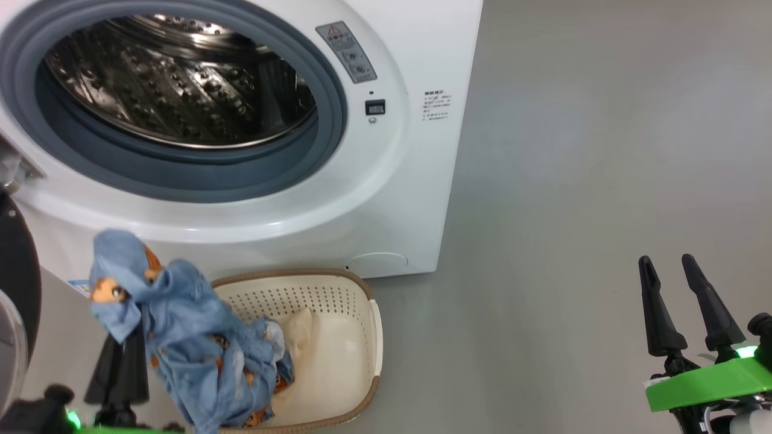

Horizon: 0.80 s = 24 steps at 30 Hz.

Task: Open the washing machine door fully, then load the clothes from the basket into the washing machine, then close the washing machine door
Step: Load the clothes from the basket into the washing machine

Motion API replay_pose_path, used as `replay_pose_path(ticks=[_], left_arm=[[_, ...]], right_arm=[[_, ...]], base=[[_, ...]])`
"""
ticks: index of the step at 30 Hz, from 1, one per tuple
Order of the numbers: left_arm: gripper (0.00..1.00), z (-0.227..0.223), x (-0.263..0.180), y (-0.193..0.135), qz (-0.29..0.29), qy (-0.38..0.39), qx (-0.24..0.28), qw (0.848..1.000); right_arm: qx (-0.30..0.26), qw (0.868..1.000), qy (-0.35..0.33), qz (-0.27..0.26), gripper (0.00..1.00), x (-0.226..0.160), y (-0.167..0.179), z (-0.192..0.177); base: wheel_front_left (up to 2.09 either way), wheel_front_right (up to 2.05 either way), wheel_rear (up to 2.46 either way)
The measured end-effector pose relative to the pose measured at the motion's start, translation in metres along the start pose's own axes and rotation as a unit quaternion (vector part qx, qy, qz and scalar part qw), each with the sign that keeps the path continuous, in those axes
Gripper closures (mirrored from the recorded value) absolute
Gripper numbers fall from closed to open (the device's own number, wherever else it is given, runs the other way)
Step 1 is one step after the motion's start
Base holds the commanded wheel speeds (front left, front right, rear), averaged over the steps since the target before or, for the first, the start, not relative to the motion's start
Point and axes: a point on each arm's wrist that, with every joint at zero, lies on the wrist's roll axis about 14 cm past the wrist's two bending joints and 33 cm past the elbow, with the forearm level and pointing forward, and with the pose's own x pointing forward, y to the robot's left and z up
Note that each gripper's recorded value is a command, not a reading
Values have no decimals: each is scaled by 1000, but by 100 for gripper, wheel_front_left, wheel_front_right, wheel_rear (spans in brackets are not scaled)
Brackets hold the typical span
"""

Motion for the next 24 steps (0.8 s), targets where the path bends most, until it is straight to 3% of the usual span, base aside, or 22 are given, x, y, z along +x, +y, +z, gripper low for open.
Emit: replay_pose_path(ticks=[14, 24], left_arm=[[100, 30, 114, -2, -23, -65, -1, 998], [100, -4, 200, 1, -22, -27, -21, 999]], right_arm=[[12, 1000, 15, -7, 0, 38, -3, -22], [17, 999, 28, -15, 0, 62, -10, -42]], base=[[0, 0, 0], [0, 0, 0]])
